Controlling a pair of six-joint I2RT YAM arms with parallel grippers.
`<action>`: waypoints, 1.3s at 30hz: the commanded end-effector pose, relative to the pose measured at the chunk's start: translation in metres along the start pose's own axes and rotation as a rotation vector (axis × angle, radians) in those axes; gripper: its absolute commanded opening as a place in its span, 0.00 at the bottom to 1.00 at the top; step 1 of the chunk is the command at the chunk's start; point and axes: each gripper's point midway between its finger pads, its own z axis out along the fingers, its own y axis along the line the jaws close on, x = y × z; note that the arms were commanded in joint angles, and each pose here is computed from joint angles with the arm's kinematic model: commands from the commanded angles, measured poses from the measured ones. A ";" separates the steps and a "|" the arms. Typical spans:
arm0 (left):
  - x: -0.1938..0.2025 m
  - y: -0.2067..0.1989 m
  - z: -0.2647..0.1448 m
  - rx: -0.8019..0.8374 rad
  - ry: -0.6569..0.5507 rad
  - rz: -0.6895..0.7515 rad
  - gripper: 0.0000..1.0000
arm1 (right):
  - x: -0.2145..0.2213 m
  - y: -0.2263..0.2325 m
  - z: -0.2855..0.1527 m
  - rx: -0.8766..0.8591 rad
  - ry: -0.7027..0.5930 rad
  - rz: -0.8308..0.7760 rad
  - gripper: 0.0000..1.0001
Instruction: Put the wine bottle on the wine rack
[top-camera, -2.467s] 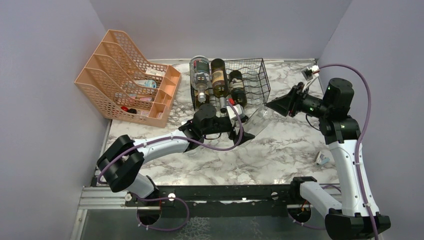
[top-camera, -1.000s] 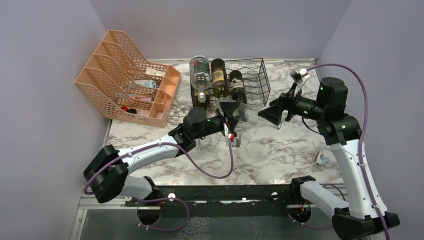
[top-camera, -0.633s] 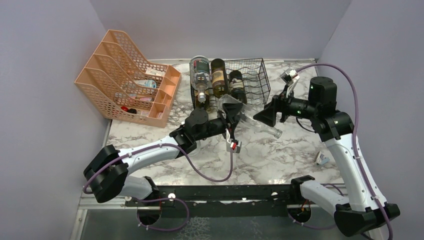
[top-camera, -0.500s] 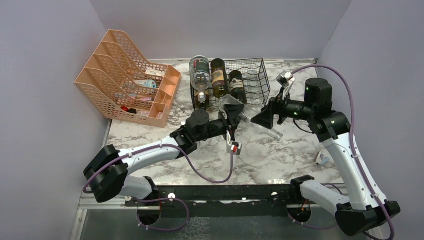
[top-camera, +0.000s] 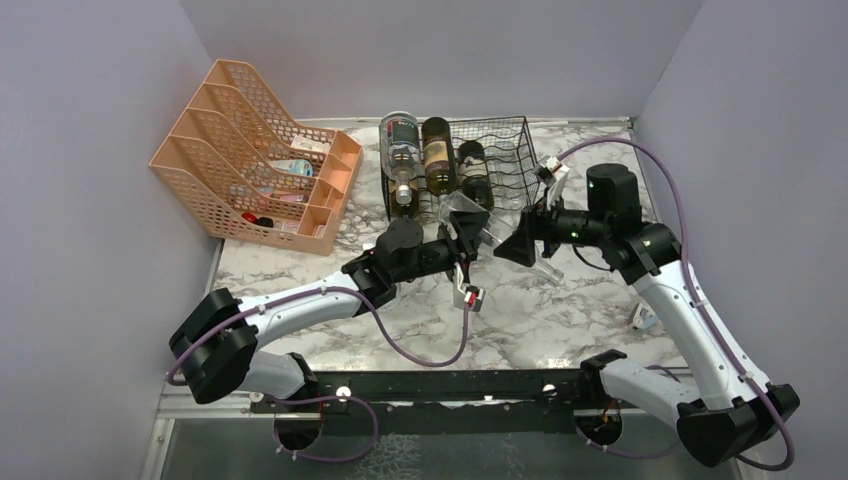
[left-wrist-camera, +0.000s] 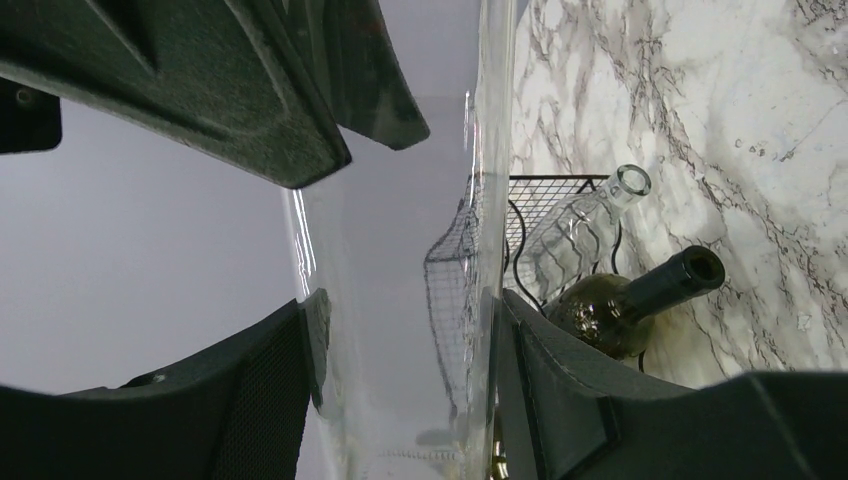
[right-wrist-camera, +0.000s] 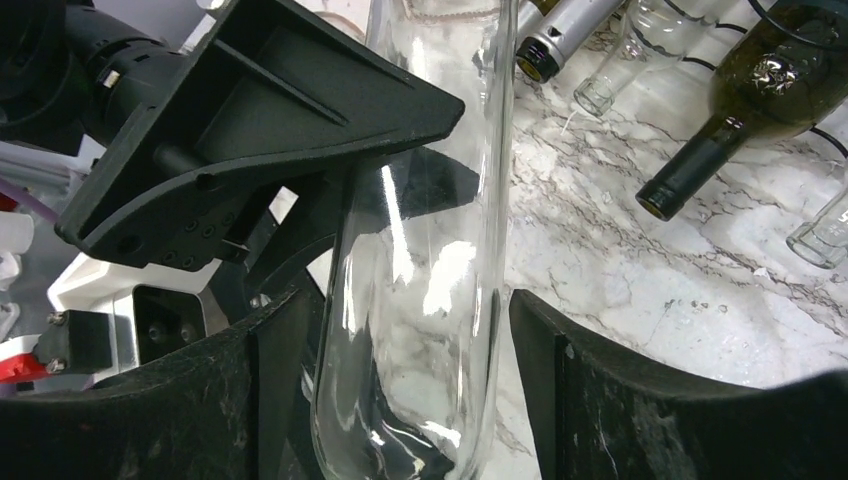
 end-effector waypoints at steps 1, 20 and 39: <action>-0.006 0.041 0.003 -0.070 -0.013 0.030 0.00 | 0.008 -0.011 0.006 0.065 0.029 -0.018 0.74; 0.000 0.030 0.002 0.010 0.026 -0.064 0.42 | 0.000 -0.006 0.007 0.064 0.010 -0.042 0.02; 0.033 0.084 -0.058 -0.418 0.263 -0.820 0.99 | -0.072 -0.064 -0.020 0.479 -0.305 0.070 0.01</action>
